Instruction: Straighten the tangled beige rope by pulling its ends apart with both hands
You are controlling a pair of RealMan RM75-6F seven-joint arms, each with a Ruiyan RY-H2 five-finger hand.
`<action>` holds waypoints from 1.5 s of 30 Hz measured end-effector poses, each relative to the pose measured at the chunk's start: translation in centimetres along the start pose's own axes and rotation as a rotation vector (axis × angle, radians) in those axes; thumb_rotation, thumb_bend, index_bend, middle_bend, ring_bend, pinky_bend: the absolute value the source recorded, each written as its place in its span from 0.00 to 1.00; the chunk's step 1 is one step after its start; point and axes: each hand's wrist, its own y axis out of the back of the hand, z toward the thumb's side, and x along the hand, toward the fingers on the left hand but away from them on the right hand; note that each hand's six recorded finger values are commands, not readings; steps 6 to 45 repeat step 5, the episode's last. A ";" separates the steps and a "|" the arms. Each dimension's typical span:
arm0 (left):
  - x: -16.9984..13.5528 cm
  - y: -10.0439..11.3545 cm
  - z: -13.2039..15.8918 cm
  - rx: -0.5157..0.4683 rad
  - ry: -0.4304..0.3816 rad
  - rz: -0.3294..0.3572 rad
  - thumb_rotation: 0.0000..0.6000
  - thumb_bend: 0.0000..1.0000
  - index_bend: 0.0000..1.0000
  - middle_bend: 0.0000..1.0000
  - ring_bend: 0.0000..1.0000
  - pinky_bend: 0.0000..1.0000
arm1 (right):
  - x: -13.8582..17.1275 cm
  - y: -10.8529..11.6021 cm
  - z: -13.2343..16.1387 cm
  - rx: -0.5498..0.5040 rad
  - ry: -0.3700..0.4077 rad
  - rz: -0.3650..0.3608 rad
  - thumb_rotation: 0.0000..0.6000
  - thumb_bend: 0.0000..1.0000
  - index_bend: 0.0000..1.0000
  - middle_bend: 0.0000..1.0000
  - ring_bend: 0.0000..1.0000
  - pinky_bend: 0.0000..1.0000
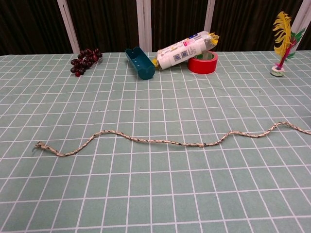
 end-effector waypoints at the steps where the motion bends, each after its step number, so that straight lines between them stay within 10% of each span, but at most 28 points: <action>1: -0.6 0.6 -0.4 -0.007 -0.005 0.014 1.00 0.17 0.11 0.00 0.00 0.00 | 0.5 0.5 -0.1 0.004 0.010 -0.017 1.00 0.34 0.00 0.00 0.00 0.00; 45: -2.6 2.1 -1.2 0.005 -0.037 0.070 1.00 0.17 0.09 0.00 0.00 0.00 | 3.1 2.4 -0.7 0.033 0.048 -0.092 1.00 0.35 0.00 0.00 0.00 0.00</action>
